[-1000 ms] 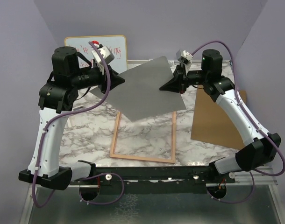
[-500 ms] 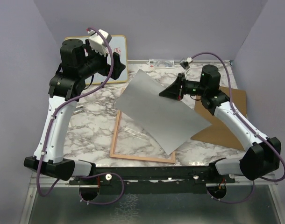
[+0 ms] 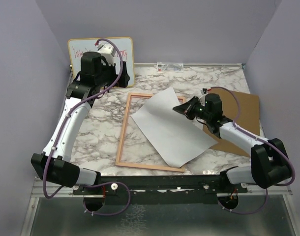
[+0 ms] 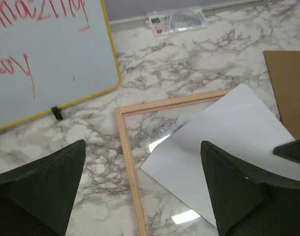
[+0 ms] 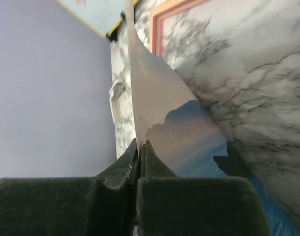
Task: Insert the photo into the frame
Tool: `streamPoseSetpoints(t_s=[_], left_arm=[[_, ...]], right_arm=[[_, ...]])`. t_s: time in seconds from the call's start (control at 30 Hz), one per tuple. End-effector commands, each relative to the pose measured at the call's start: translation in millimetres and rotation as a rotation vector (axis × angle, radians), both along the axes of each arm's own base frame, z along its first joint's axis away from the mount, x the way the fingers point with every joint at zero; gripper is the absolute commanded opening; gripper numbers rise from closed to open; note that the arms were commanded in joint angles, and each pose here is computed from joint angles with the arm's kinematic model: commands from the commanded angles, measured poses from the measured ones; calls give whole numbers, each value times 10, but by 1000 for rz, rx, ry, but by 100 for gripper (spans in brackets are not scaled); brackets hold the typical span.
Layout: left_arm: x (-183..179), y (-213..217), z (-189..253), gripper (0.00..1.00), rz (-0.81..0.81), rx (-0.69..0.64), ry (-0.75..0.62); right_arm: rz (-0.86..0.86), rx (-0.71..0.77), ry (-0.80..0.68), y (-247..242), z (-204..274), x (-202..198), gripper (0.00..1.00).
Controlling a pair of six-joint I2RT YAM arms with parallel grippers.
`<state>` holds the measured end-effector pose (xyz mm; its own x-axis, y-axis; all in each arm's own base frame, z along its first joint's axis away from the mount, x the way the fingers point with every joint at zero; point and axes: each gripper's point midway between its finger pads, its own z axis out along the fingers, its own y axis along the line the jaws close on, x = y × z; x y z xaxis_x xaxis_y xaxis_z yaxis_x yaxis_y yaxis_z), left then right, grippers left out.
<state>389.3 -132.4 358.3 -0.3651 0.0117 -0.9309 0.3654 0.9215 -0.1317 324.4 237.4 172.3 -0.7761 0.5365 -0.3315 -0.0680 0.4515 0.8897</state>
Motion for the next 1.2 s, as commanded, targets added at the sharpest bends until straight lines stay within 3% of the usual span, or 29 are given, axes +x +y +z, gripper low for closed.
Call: streamPoseSetpoints(t_s=[0.0, 0.23, 0.37, 0.63, 0.83, 0.97, 1.17], left_arm=[[45, 76, -805, 99, 125, -18, 214], [-39, 216, -1737, 99, 219, 54, 428], [-108, 230, -2053, 99, 237, 62, 508], [-312, 353, -2539, 91, 355, 33, 631], [-449, 379, -2775, 86, 364, 37, 679], [-481, 409, -2872, 84, 375, 45, 700], [-495, 415, -2993, 77, 383, 42, 728]], right_arm=[[-289, -6, -66, -315, 180, 358, 1], [-515, -175, -134, -731, 247, 648, 1], [-570, -212, -58, -825, 99, 658, 1], [-680, -181, 114, -944, -213, 491, 1], [-828, -264, 35, -1276, 14, 519, 1], [-829, -342, -58, -1376, 194, 533, 1], [-858, -324, 7, -1403, 33, 473, 1]])
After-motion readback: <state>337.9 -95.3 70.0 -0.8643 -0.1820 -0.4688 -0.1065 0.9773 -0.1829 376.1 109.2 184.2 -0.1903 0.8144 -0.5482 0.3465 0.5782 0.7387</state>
